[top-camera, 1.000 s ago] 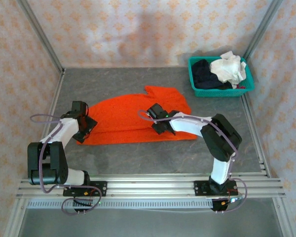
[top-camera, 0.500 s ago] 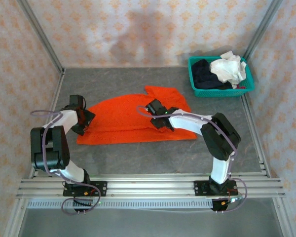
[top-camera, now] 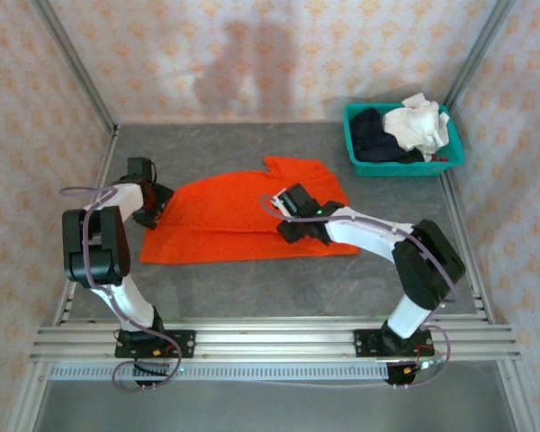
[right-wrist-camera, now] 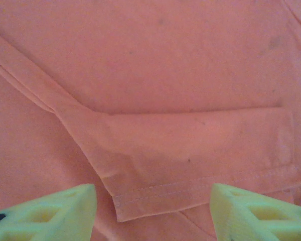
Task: Fold and stack the t-shirts
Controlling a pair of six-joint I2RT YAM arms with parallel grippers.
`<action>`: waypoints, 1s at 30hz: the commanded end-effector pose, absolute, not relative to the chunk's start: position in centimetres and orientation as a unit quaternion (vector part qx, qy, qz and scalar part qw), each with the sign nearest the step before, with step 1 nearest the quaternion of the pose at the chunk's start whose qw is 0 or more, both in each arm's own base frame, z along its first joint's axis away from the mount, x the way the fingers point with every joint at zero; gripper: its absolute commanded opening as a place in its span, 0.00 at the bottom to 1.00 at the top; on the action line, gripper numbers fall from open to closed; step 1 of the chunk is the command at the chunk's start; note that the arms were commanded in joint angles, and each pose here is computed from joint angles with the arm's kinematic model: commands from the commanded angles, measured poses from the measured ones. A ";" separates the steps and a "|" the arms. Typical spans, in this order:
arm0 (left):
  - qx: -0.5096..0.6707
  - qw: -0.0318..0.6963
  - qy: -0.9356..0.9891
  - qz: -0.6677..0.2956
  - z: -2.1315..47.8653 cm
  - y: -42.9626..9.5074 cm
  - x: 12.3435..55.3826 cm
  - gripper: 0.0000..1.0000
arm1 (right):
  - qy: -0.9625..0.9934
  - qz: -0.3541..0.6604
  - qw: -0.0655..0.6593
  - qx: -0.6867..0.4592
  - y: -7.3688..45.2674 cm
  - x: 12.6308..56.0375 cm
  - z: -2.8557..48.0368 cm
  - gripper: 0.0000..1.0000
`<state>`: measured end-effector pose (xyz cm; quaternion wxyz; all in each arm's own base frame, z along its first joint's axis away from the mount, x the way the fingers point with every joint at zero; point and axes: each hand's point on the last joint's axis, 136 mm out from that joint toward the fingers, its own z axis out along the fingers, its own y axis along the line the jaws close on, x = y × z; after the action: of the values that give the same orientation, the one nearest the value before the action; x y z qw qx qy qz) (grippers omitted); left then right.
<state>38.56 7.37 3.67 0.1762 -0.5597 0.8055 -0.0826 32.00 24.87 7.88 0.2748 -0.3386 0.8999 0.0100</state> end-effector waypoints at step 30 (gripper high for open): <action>-0.480 0.200 0.846 -0.113 7.8 1.8 34.4 0.92 | 0.982 0.162 0.098 0.007 24.6 30.1 3.7 0.19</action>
<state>35.40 2.15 7.86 0.2081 -0.4854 0.8407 -0.1195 29.30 24.15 3.15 0.0888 0.0070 0.9832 0.1594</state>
